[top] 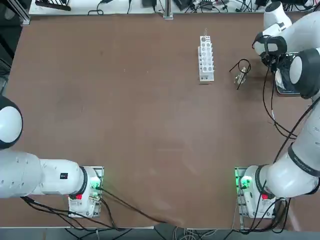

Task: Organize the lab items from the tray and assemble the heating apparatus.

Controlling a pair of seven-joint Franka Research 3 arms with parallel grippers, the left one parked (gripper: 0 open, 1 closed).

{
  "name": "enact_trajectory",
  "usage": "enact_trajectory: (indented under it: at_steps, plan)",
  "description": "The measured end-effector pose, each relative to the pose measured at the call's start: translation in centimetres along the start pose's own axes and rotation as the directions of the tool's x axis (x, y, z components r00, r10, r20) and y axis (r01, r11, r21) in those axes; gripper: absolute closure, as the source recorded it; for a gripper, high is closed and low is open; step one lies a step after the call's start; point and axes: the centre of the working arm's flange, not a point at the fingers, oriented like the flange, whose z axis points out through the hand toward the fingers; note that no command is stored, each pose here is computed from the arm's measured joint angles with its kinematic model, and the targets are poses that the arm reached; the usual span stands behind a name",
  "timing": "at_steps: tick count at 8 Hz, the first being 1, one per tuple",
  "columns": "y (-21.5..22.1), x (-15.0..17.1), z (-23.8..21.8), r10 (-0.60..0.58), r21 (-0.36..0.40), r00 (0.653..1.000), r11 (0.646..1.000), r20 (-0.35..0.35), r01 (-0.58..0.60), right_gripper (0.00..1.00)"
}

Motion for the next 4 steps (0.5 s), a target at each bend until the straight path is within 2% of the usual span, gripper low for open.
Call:
enact_trajectory:
  at_steps: [4]
  plan:
    - [2.4, 1.1, -6.1, -0.022, -0.149, 1.0, 0.989, -0.014, 0.019, 0.98]
